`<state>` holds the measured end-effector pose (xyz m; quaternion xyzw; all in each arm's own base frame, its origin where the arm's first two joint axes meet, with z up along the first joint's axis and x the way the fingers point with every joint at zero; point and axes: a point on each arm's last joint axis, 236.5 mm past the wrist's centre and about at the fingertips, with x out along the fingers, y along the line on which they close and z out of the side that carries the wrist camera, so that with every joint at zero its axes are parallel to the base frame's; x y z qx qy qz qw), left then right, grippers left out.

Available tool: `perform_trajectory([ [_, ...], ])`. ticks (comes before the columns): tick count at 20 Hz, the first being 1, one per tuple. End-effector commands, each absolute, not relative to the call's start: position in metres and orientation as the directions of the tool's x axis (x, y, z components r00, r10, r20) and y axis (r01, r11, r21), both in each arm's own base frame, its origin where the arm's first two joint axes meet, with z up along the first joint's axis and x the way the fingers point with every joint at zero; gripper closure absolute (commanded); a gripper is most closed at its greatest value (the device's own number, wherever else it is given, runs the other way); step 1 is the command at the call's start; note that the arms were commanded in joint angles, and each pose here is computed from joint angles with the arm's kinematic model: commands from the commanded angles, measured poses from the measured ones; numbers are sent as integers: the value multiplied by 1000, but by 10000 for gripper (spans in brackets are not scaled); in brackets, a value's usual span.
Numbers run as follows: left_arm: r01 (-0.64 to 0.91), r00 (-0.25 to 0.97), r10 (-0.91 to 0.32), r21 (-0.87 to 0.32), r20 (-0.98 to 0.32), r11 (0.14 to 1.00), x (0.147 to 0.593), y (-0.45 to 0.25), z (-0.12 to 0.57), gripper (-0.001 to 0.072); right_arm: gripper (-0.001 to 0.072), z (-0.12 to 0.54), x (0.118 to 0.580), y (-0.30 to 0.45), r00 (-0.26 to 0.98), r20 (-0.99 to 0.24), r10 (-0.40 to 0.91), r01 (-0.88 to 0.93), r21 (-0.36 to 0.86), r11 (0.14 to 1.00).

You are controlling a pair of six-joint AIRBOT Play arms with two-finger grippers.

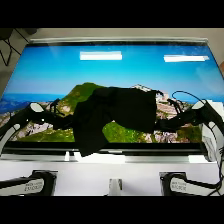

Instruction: Fold the shirts.

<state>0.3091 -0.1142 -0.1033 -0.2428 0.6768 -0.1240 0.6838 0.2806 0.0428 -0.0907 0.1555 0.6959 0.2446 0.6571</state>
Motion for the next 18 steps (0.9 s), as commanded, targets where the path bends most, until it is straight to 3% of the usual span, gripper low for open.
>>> perform_trajectory([
  [1,-140,92,-522,-530,-848,836,313,-120,-85,674,113,-98,290,58,-47,-832,552,-104,554,826],
  [3,-132,105,-522,-532,-846,836,315,-121,-79,674,112,-106,288,77,-82,-836,543,-149,549,823],
  [4,-128,112,-522,-533,-845,836,315,-121,-77,674,136,-111,288,85,-94,-840,535,-155,543,826],
  [5,-123,121,-522,-535,-844,836,316,-121,-73,674,205,-115,289,92,-101,-844,527,-160,537,828],
  [6,-115,132,-522,-536,-843,836,317,-121,-69,674,348,-117,290,96,-98,-848,521,-174,530,830],
  [7,-103,147,-522,-538,-840,837,319,-121,-64,674,632,-117,291,98,-95,-849,519,-184,528,829],
  [8,-79,167,-523,-540,-836,838,322,-120,-54,675,693,-112,293,99,-97,-846,524,-197,532,823],
  [11,55,355,-517,-535,-779,843,364,-108,27,678,695,-49,337,92,58,-865,499,-400,438,805],
  [13,178,591,-482,-478,-647,860,400,-89,144,679,696,46,387,79,318,-838,442,-520,236,821],
  [14,243,713,-455,-421,-534,874,408,-79,223,679,695,121,409,69,497,-774,392,-547,71,834],
  [16,336,889,-395,-256,-233,906,383,-66,392,678,694,291,413,43,817,-516,257,-444,-278,851],
  [18,341,937,-333,-80,103,937,313,-61,536,678,694,438,354,14,975,-197,101,-188,-498,847],
])
